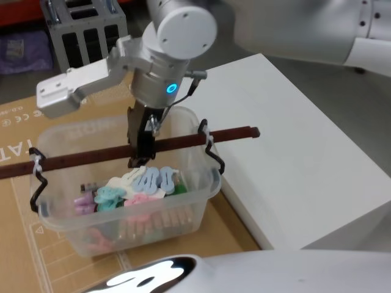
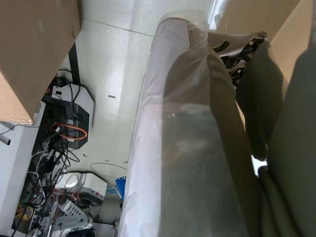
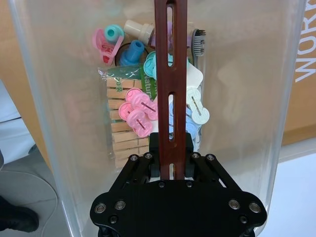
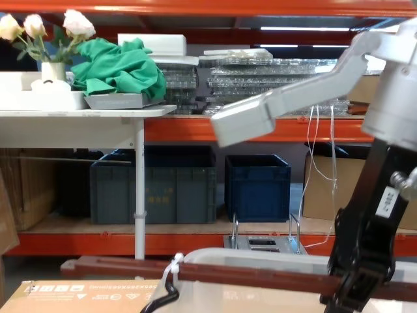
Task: Use one hand to grasp the basket and place it at the designated location.
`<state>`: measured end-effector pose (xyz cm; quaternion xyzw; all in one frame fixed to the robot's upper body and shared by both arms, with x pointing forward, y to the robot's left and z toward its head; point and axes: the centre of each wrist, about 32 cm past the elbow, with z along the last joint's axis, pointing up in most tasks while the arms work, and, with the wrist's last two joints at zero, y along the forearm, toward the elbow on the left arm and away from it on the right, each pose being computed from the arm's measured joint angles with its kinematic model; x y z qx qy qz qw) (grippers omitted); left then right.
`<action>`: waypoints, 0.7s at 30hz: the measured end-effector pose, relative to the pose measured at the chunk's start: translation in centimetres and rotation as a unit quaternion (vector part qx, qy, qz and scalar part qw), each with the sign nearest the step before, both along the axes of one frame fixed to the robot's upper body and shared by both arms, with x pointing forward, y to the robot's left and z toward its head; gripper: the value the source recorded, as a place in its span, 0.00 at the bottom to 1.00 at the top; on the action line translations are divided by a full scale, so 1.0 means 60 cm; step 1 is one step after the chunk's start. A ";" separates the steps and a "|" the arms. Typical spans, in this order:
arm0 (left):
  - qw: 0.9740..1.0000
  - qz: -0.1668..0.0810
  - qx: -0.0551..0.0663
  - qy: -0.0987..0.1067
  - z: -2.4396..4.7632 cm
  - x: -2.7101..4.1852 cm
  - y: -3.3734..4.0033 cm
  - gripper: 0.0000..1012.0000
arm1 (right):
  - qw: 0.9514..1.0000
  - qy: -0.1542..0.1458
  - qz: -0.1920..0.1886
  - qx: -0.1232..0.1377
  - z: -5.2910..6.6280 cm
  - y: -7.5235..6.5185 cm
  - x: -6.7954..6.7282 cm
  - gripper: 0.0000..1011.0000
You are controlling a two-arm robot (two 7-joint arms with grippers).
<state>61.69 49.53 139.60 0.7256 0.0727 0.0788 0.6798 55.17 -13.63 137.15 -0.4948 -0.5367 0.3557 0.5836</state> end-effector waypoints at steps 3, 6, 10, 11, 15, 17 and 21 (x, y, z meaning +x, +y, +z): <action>1.000 0.000 0.000 0.000 0.000 0.000 0.000 0.00 | 1.000 -0.001 -0.006 0.008 0.010 -0.010 0.000 0.24; 1.000 0.000 0.000 0.000 0.000 0.000 0.000 0.00 | 1.000 -0.001 -0.013 0.015 0.022 -0.021 0.000 0.24; 1.000 0.000 0.000 0.000 0.000 0.000 0.000 0.00 | 0.999 -0.004 -0.027 0.022 0.038 -0.035 0.000 0.24; 1.000 0.000 0.000 0.000 0.000 0.000 0.000 0.00 | 0.999 -0.005 -0.030 0.023 0.041 -0.038 0.000 0.24; 1.000 0.000 0.000 0.000 0.000 0.000 0.000 0.00 | 0.998 -0.008 -0.054 0.029 0.059 -0.061 0.000 0.24; 1.000 0.000 0.000 0.000 0.000 0.000 0.000 0.00 | 0.998 -0.009 -0.062 0.032 0.065 -0.069 0.000 0.24; 1.000 0.000 0.000 0.000 0.000 0.000 0.000 0.00 | 0.995 -0.011 -0.087 0.038 0.078 -0.091 0.001 0.24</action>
